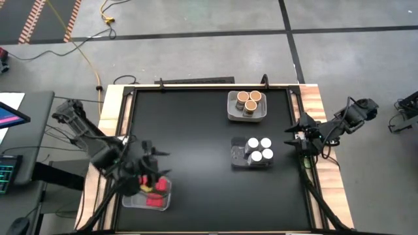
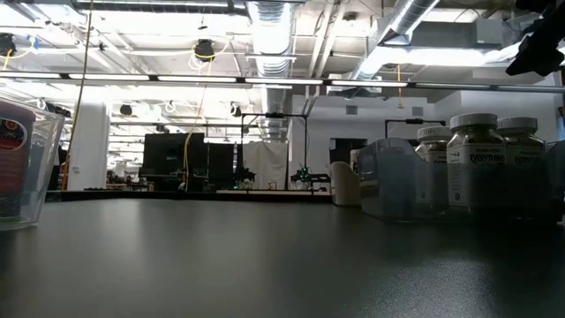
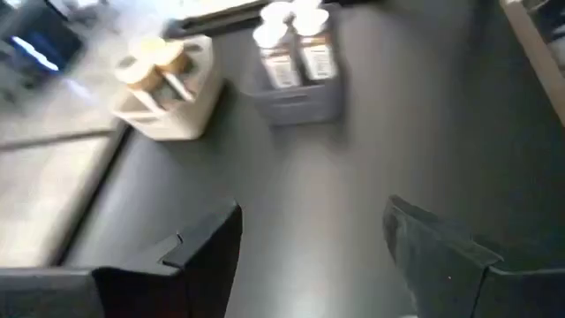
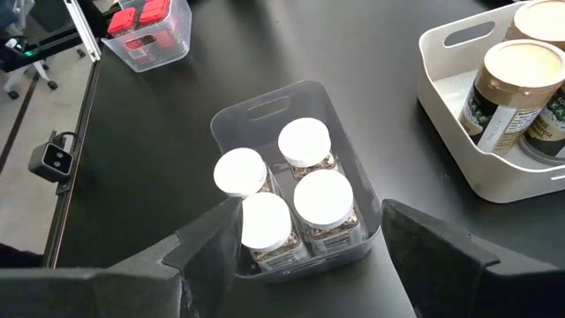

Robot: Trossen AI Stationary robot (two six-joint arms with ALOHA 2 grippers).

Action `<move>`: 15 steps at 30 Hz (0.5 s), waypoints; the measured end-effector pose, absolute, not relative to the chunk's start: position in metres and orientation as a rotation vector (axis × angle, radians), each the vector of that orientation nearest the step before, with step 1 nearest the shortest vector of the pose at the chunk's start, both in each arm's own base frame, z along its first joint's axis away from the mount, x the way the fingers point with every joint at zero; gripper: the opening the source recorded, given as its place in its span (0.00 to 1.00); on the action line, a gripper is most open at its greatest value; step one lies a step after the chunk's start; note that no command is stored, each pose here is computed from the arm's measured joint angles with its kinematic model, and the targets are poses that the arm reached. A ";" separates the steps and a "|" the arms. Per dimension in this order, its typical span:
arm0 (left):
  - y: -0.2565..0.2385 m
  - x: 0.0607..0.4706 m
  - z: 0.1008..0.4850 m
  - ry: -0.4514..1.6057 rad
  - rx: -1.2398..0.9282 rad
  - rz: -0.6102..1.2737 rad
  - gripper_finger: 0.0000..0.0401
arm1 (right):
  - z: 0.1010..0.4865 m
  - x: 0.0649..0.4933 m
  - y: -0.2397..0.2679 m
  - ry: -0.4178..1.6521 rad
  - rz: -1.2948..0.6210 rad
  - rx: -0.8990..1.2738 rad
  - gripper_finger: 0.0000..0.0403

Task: Sort spices by type
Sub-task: Return to Home Position

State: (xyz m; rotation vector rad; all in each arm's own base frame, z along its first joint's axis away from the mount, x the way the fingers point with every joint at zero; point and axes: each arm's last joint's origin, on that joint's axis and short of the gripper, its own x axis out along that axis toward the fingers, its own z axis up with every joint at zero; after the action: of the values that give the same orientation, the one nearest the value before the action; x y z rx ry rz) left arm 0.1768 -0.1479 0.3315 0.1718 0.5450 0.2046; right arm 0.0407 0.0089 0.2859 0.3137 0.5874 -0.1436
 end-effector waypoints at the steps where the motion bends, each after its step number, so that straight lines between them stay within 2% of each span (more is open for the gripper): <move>1: -0.142 0.182 0.332 0.547 0.214 0.222 0.65 | 0.286 0.041 0.009 0.588 -0.144 0.313 0.73; 4: -0.125 0.204 0.331 0.544 0.255 0.221 0.65 | 0.286 0.041 0.009 0.588 -0.143 0.313 0.73; 10: -0.086 0.251 0.304 0.395 0.203 -0.025 0.65 | 0.286 0.041 0.009 0.587 -0.144 0.313 0.73; 15: -0.046 0.261 0.272 0.293 0.168 0.070 0.65 | 0.286 0.041 0.009 0.588 -0.143 0.311 0.73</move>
State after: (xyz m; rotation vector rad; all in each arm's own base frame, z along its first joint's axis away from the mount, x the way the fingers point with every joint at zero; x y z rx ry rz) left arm 0.2610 -0.0463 0.2724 0.1685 0.2934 0.0702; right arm 0.0407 0.0089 0.2859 0.3115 0.5876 -0.1434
